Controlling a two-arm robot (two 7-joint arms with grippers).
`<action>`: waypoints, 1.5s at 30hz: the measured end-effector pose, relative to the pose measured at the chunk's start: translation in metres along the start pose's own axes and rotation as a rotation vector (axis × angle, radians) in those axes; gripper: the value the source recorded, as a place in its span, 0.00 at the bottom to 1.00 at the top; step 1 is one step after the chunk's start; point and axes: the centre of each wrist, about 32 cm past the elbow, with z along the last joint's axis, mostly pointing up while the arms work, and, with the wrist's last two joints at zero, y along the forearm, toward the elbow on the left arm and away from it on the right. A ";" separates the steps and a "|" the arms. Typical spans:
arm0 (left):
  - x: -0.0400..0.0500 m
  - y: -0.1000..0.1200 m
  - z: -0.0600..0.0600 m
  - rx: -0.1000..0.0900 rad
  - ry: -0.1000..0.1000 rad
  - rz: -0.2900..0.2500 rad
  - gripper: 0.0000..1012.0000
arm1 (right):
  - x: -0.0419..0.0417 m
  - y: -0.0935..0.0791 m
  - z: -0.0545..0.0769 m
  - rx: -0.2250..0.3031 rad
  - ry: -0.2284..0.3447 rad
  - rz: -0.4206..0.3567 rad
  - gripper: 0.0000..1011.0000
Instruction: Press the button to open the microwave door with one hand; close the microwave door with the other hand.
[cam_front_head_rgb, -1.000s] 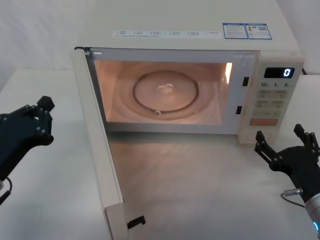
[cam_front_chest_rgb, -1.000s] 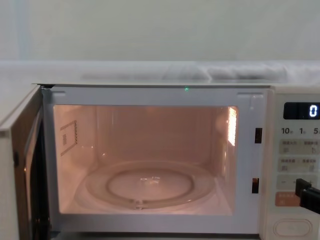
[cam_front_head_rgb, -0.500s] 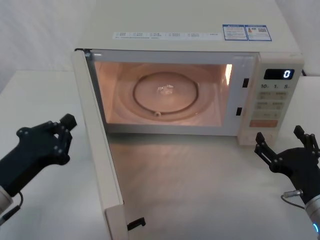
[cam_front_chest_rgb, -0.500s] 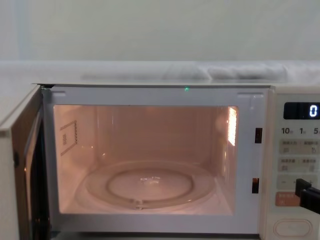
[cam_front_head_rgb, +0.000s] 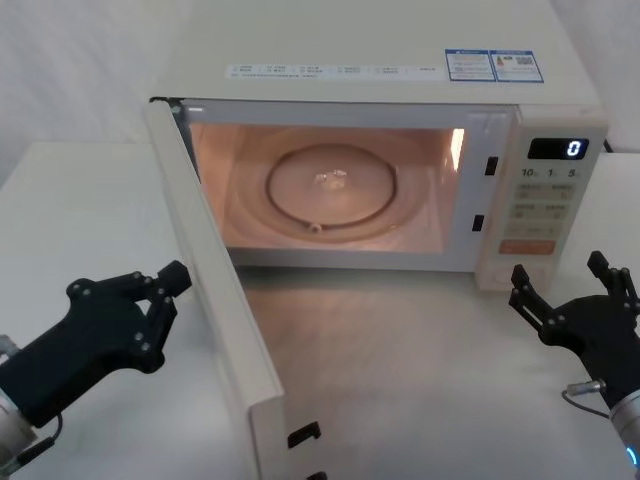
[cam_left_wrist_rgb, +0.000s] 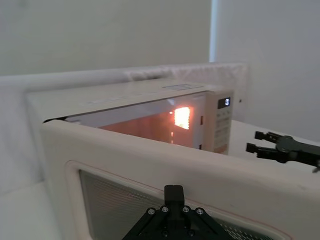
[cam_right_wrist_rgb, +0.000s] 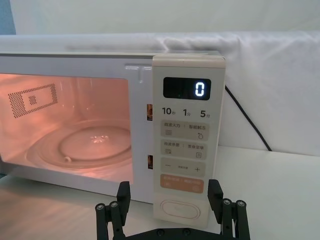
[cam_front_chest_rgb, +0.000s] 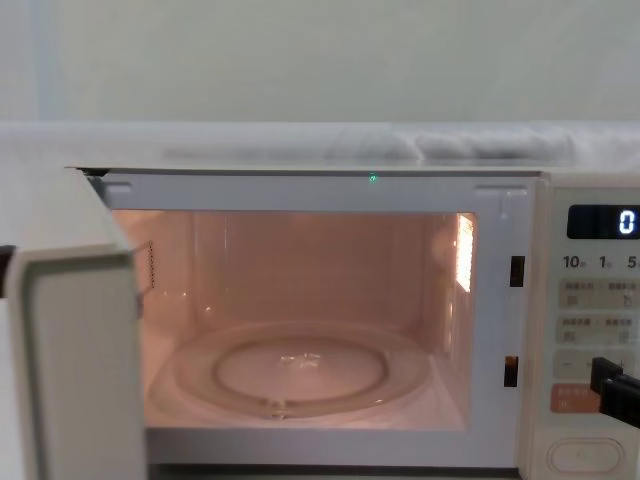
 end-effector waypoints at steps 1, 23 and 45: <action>0.0002 0.000 0.000 -0.001 -0.003 -0.007 0.00 | 0.0000 0.000 0.000 0.000 0.000 0.000 0.99; 0.0268 -0.058 -0.015 -0.029 -0.022 -0.154 0.00 | 0.0000 0.000 0.000 0.000 0.000 0.000 0.99; 0.0137 -0.131 -0.031 -0.101 0.005 -0.109 0.00 | 0.0000 0.000 0.000 0.000 0.000 0.000 0.99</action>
